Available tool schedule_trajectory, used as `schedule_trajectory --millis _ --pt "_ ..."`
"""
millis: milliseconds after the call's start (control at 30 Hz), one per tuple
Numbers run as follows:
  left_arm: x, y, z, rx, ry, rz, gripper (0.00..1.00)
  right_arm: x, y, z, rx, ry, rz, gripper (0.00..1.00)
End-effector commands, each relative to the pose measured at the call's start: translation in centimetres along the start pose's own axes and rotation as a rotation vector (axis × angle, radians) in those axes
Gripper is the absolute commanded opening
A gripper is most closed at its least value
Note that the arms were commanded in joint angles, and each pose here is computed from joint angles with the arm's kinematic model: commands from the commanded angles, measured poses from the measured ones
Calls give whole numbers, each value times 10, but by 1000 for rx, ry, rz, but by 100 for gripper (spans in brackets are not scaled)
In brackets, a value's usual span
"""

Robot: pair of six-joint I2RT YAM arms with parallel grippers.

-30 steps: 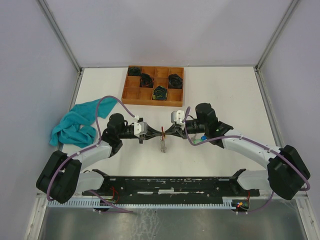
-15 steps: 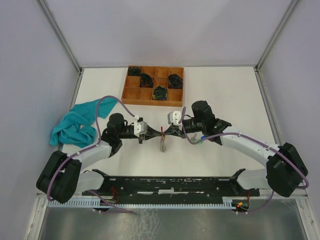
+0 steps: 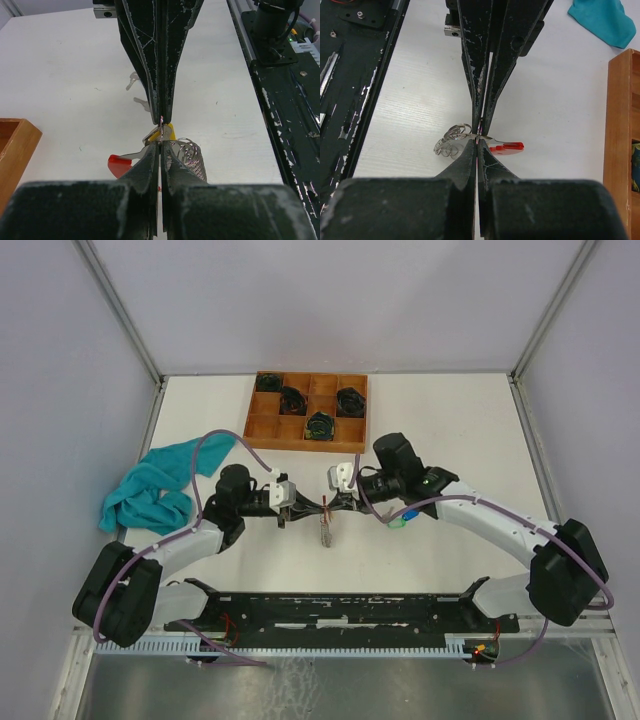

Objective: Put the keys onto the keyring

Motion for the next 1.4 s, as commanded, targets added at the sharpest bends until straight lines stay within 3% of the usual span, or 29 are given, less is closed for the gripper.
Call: schedule_trajectory --millis 0,400,567,733,1367 --pt "-27 -3 10 6 -126 -43 3 -26 -2 -3 -32 20 -58 1" --pt "-28 -3 10 -11 -138 -26 3 -30 -2 -6 -39 -120 -16 1" --pt "-28 -2 11 -29 -142 -22 3 -21 -3 -1 -59 -126 11 1" --pt "-26 -1 12 -43 -146 -27 3 -12 10 0 32 -87 40 1" --pt "-26 -2 6 -18 -163 -57 3 -8 16 -3 154 -70 -188 1"
Point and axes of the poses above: each gripper's point midway between its finger pads, its own y axis back along the fingers, its own z axis along the line the jaws close on, x = y × z, the point moved 5 cm from there along y, back along the fingers, and after that the axes turned 1 degree about y, right-handed, at the moved point
